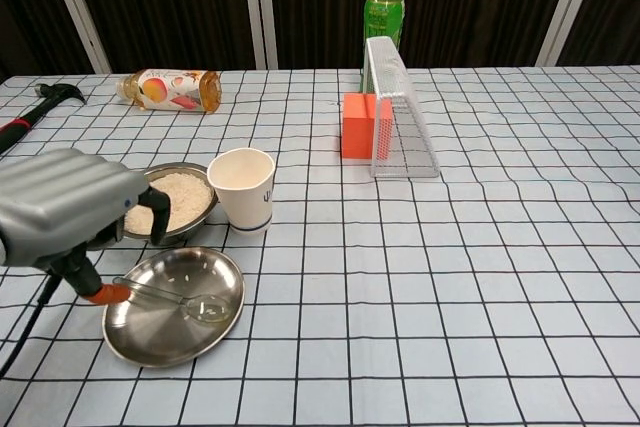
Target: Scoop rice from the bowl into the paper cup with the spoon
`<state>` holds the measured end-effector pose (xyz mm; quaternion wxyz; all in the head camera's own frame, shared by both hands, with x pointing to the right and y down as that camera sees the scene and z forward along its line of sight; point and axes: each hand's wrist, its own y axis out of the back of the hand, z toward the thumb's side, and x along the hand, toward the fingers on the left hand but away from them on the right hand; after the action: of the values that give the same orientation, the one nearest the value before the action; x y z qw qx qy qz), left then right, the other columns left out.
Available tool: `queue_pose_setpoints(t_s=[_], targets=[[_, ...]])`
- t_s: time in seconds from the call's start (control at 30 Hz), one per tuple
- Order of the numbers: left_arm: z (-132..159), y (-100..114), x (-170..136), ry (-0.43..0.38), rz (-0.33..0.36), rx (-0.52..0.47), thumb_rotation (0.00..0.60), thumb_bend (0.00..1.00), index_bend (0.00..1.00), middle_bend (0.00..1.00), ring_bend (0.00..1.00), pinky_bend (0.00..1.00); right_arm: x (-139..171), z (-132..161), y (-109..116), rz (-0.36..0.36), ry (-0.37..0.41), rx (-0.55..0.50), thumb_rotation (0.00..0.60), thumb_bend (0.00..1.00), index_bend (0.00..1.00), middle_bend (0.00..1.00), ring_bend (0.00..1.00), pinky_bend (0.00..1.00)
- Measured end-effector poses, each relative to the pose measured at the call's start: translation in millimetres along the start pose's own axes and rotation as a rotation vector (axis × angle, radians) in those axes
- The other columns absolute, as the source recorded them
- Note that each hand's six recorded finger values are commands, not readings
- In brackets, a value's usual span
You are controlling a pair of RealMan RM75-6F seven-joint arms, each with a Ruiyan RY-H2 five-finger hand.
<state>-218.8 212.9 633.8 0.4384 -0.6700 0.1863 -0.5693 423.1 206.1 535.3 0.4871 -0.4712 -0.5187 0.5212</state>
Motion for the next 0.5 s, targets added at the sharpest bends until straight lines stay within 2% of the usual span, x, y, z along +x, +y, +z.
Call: queue_pose_setpoints(t_s=[0.13, 0.27, 0.4, 0.5], targets=[[-13.7, 23.4, -8.2, 0.001, 0.116, -0.063, 0.600, 0.21, 0.26, 0.72, 0.75, 0.83, 0.3, -0.1, -0.5, 0.005, -0.001, 0.000, 0.600, 0.32, 0.00, 0.00, 0.00, 0.00], [-40.7, 40.8, -25.5, 0.018, 0.228, -0.136, 0.600, 0.18, 0.11, 0.40, 0.45, 0.58, 0.5, -0.1, -1.3, 0.012, -0.001, 0.002, 0.600, 0.32, 0.00, 0.00, 0.00, 0.00], [-84.7, 40.9, -54.5, 0.080, 0.287, -0.168, 0.600, 0.11, 0.00, 0.08, 0.12, 0.33, 1.1, -0.3, -3.8, 0.031, -0.003, -0.001, 0.600, 0.32, 0.00, 0.00, 0.00, 0.00], [-117.2, 35.5, -76.0, 0.136, 0.319, -0.145, 0.600, 0.05, 0.00, 0.00, 0.01, 0.14, 2.3, -0.4, -7.0, 0.059, -0.005, -0.005, 0.600, 0.32, 0.00, 0.00, 0.00, 0.00]])
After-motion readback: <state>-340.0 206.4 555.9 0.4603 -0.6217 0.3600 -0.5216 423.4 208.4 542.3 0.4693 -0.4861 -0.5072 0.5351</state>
